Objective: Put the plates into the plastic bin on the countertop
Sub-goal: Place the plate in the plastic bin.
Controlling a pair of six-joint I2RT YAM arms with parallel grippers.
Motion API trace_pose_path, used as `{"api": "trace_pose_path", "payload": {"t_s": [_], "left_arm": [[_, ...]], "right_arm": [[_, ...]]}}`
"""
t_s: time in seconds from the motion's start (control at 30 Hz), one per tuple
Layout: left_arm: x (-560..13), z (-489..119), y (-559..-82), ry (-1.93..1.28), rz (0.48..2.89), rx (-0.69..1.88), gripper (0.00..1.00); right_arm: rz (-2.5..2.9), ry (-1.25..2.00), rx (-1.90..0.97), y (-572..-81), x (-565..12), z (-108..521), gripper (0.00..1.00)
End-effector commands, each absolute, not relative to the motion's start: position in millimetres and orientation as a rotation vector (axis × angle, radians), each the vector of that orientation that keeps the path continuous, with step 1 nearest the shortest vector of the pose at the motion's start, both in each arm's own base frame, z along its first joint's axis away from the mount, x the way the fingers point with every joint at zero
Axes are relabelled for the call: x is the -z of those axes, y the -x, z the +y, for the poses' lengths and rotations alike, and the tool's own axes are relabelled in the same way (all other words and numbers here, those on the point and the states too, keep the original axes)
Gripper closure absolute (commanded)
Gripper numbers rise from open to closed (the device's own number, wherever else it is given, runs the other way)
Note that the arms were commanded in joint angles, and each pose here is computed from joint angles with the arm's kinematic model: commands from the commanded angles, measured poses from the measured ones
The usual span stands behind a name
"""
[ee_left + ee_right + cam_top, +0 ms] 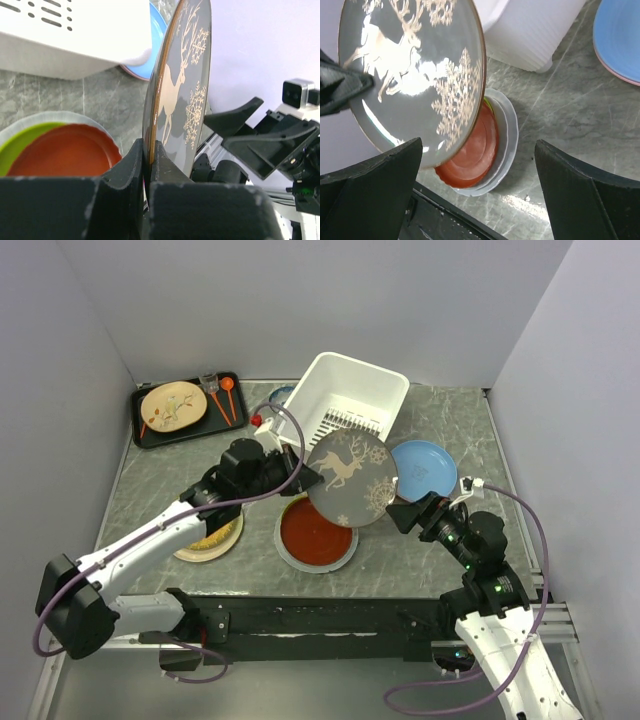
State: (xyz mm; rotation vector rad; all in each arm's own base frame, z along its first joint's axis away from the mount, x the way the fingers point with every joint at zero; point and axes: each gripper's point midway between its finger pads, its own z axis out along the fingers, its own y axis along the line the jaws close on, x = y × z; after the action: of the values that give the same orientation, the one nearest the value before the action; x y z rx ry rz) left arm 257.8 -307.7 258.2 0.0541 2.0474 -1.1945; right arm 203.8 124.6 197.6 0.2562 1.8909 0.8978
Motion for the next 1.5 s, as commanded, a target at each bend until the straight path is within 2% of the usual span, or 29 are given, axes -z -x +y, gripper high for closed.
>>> {"api": "trace_pose_path", "payload": {"t_s": [0.0,0.9,1.47], "left_arm": [[-344.3,-319.1,-267.7,-0.129,1.791,1.352,0.99],[-349.4,-286.5,-335.5,-0.085,1.812,1.341,0.99],[-351.8,-293.8,-389.9,-0.076,1.840,1.361,0.99]], "right_arm": [[1.841,-0.218,-0.876,-202.8,-217.5,121.7,0.00],[1.861,-0.177,-0.928,-226.2,-204.5,137.7,0.00],[1.906,-0.181,-0.898,-243.1,-186.7,139.0,0.00]]}}
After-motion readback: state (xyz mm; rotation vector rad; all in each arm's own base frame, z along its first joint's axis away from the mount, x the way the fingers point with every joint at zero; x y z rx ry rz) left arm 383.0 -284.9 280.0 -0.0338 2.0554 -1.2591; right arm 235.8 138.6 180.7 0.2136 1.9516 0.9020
